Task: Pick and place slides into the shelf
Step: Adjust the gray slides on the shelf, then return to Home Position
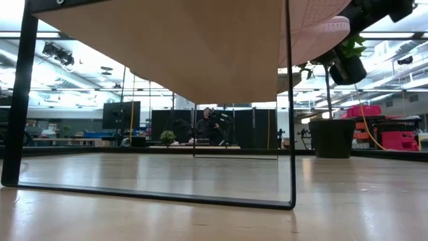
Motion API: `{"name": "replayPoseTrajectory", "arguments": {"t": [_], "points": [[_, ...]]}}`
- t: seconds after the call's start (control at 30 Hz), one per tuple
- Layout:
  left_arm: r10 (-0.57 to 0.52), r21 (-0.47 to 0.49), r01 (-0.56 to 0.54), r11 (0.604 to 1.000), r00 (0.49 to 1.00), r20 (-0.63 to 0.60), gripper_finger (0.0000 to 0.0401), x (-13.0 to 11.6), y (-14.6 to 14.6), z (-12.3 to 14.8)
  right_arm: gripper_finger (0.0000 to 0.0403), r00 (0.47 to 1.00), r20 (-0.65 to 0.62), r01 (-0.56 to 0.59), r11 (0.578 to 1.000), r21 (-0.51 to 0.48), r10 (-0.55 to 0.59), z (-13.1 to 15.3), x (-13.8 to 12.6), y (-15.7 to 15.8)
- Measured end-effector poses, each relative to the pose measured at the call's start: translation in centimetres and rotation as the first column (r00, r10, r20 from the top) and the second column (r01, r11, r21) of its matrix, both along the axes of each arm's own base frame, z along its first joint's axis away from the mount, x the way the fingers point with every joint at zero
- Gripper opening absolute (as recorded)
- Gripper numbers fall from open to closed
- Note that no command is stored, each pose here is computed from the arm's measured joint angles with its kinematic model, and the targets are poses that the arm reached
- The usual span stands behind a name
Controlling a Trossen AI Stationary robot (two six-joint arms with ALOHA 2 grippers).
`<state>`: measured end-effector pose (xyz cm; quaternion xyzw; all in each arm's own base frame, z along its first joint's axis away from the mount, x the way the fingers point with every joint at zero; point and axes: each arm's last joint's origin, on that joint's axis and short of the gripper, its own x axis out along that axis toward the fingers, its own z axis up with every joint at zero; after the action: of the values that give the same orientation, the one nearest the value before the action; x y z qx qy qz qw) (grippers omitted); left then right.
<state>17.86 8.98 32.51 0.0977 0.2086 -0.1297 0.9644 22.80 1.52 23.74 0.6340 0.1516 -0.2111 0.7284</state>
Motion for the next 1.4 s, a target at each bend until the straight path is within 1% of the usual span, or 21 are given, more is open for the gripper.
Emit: {"name": "replayPoseTrajectory", "arguments": {"t": [0.13,0.37,0.47,0.53,0.63,0.7,0.73,0.83,0.9,1.1,1.2,1.23,1.3,1.33,1.4], "points": [[-0.001,0.001,0.001,1.000,1.000,-0.001,0.0184,0.0,0.0,0.0,0.0077,1.000,0.018,-0.015,1.000,-0.012,0.015,0.7,-0.8,0.3],[-0.008,0.000,0.008,1.000,1.000,-0.022,0.0173,-0.1,0.0,-0.2,0.0077,0.995,0.037,-0.091,0.995,-0.029,0.092,1.4,-1.7,1.7],[-0.025,0.026,0.026,0.999,0.999,-0.025,0.0167,-0.1,-0.1,-0.3,0.0077,0.988,0.039,-0.145,0.986,-0.078,0.149,1.6,-2.0,2.4],[-0.025,0.025,0.026,0.999,0.999,-0.025,0.0160,-0.1,-0.1,-0.3,0.0072,0.987,0.039,-0.151,0.980,-0.130,0.157,1.7,-2.2,2.7],[-0.037,-0.022,0.037,0.999,0.999,-0.026,0.0144,-0.2,-0.2,-0.4,0.0042,0.985,0.035,-0.160,0.963,-0.219,0.172,1.9,-2.5,3.0],[-0.058,-0.064,0.056,0.996,0.998,-0.020,0.0131,-0.2,-0.3,-0.3,0.0014,0.982,0.030,-0.171,0.940,-0.295,0.187,2.2,-2.8,3.0],[-0.065,-0.079,0.063,0.995,0.998,-0.018,0.0124,-0.2,-0.4,-0.3,0.0008,0.979,0.027,-0.180,0.925,-0.335,0.200,2.3,-2.9,3.0],[-0.058,-0.118,0.055,0.992,0.998,-0.027,0.0100,-0.1,-0.5,-0.3,0.0011,0.970,0.016,-0.212,0.878,-0.430,0.242,2.7,-3.3,3.1],[-0.059,-0.135,0.054,0.989,0.998,-0.032,0.0080,0.0,-0.7,-0.3,0.0006,0.966,-0.007,-0.230,0.842,-0.487,0.259,2.8,-3.6,3.1],[-0.047,-0.177,0.037,0.984,0.997,-0.055,0.0011,0.3,-1.3,-0.3,0.0003,0.967,-0.109,-0.247,0.746,-0.618,0.229,2.9,-4.8,2.7],[-0.027,-0.195,0.020,0.981,0.999,-0.035,0.0008,0.7,-1.6,-0.5,0.0004,0.966,-0.127,-0.252,0.700,-0.668,0.226,3.3,-5.7,2.4],[-0.004,-0.200,-0.001,0.980,1.000,-0.020,0.0008,0.8,-1.7,-0.8,0.0003,0.964,-0.127,-0.255,0.687,-0.681,0.233,3.5,-6.0,2.3],[0.093,-0.201,-0.089,0.976,0.996,0.012,0.0006,0.7,-1.8,-1.7,0.0002,0.963,-0.113,-0.251,0.666,-0.702,0.244,4.0,-6.5,2.1],[0.167,-0.200,-0.158,0.967,0.985,0.033,0.0005,0.6,-1.7,-2.2,0.0002,0.963,-0.107,-0.249,0.658,-0.710,0.248,4.2,-6.8,2.0],[0.300,-0.221,-0.277,0.935,0.951,0.079,0.0004,0.0,-1.7,-3.3,0.0003,0.962,-0.097,-0.243,0.641,-0.728,0.255,4.5,-7.2,1.9]]}}
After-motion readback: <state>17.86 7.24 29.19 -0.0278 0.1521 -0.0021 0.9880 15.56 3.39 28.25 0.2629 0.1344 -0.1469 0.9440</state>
